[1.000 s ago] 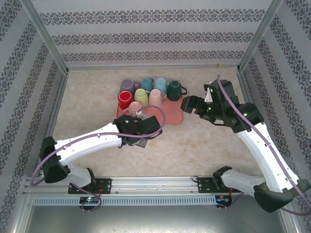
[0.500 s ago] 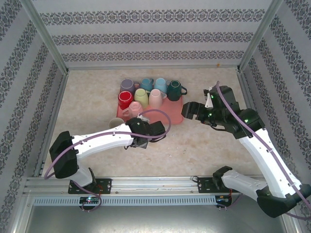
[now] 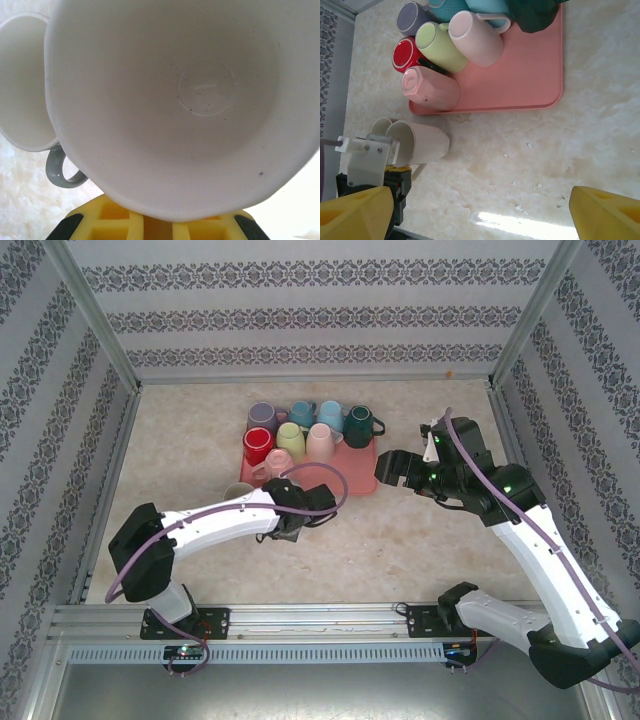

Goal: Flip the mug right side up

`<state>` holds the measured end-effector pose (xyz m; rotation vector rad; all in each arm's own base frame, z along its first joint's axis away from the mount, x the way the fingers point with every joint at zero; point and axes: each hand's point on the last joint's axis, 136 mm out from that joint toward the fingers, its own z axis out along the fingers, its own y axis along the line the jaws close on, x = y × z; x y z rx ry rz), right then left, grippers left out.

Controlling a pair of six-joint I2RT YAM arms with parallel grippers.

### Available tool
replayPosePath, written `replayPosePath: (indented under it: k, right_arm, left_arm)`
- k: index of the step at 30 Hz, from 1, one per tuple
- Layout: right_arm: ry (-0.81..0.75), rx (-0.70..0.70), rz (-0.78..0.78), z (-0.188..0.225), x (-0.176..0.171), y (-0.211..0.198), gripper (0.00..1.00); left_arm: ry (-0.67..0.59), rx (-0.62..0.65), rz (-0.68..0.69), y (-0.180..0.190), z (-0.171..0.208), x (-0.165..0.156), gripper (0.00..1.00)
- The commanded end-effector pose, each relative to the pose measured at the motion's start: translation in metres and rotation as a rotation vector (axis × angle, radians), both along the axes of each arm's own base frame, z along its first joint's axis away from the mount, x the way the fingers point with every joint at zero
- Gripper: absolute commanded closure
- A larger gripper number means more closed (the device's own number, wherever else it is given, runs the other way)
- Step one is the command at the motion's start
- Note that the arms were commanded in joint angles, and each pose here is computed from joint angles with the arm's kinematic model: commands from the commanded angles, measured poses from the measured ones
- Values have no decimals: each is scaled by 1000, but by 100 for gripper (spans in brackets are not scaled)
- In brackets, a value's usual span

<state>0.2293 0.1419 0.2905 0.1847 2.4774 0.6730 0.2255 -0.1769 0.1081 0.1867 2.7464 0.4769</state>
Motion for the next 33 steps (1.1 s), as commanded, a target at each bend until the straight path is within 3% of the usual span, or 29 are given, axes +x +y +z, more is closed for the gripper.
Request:
replayPosePath:
  k: [1,6,11,19,33]
  right_arm:
    - [-1,-33,-6,-2,0,-7,9]
    - [9,-30,-8,-4,1,-6,10]
    - [13,-28,-7,-5,2,-5,9]
    - [22,-26,-8,-9,1,-5,9]
    - [17,-29,6,-8,2,-4,8]
  left_arm:
    - [-39,21,2,3,0,12,99]
    - [-21,30,11,4,-8,15,97]
    - [-15,35,20,9,-10,16,85]
    - [-11,38,37,12,-15,20,77]
    - [-47,-38,64,12,5,20,63]
